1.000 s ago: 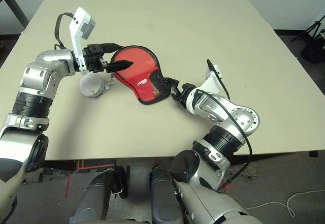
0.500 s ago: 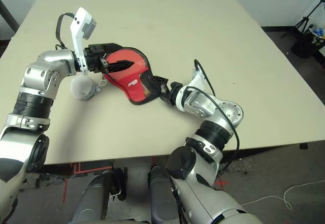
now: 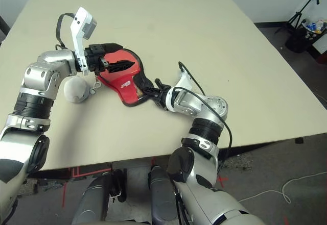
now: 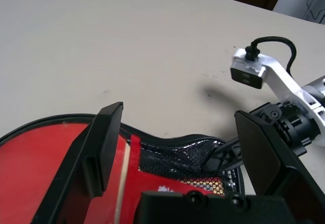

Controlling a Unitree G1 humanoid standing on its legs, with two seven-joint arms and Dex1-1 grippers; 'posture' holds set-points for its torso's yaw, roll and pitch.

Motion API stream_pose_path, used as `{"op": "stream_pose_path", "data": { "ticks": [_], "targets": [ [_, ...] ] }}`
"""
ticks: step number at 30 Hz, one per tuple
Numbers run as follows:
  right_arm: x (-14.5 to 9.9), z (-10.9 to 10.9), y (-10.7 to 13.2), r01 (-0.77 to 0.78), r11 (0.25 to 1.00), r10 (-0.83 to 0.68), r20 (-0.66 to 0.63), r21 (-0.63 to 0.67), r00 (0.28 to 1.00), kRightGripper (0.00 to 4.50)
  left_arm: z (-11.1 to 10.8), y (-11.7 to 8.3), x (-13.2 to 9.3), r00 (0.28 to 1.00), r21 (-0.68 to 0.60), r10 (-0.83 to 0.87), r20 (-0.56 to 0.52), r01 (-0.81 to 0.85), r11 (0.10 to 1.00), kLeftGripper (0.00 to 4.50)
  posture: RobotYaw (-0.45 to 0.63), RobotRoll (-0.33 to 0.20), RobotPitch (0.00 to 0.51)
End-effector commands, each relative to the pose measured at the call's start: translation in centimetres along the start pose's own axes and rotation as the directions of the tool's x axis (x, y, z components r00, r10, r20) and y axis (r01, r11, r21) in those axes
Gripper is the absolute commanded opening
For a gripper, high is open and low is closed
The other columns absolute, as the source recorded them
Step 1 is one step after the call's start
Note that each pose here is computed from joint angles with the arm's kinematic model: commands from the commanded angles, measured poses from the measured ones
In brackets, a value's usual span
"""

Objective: Store the ping-pong paddle in its case and zip it.

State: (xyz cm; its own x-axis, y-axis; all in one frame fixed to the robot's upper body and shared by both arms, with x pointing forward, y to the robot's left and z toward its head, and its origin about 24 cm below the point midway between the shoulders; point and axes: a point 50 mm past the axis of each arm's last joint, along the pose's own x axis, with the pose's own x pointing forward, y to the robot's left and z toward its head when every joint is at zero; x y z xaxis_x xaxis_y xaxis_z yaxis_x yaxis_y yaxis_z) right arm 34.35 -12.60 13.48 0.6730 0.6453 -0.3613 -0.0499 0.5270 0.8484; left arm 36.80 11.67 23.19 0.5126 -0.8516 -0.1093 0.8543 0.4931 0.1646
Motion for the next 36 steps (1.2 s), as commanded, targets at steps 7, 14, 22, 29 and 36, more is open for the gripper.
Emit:
{"op": "stream_pose_path", "data": {
  "ticks": [7,14,22,29,36],
  "targets": [
    [-1.0,-0.7,-1.6,0.147,0.988,-0.147,0.024,-0.038,0.989,0.02,0.0,-0.4,0.2,1.0,0.004,-0.011,0.009,0.011,1.0,4.5,-0.02,0.0,0.22],
    [-3.9,-1.0,-0.7,0.184,0.979,-0.175,0.098,-0.092,0.98,0.02,-0.5,-0.4,-0.2,1.0,-0.003,0.0,0.004,0.0,1.0,4.5,-0.03,0.0,0.229],
    [-7.0,-2.0,-0.1,0.198,0.965,-0.157,0.22,-0.175,0.963,0.02,-0.8,-0.6,-0.3,1.0,-0.008,0.006,0.002,-0.006,1.0,4.5,-0.04,0.0,0.242],
    [-10.2,-6.2,0.1,0.211,0.972,-0.193,0.165,-0.103,0.967,0.02,-0.9,-0.7,-0.3,1.0,-0.011,0.003,0.0,-0.003,1.0,4.5,-0.06,0.0,0.248],
    [-11.5,-8.8,0.6,0.297,0.955,-0.288,0.187,-0.02,0.939,0.02,-0.8,-0.9,0.3,1.0,-0.012,-0.019,0.0,0.019,1.0,4.5,-0.1,0.0,0.253]
  ]
}}
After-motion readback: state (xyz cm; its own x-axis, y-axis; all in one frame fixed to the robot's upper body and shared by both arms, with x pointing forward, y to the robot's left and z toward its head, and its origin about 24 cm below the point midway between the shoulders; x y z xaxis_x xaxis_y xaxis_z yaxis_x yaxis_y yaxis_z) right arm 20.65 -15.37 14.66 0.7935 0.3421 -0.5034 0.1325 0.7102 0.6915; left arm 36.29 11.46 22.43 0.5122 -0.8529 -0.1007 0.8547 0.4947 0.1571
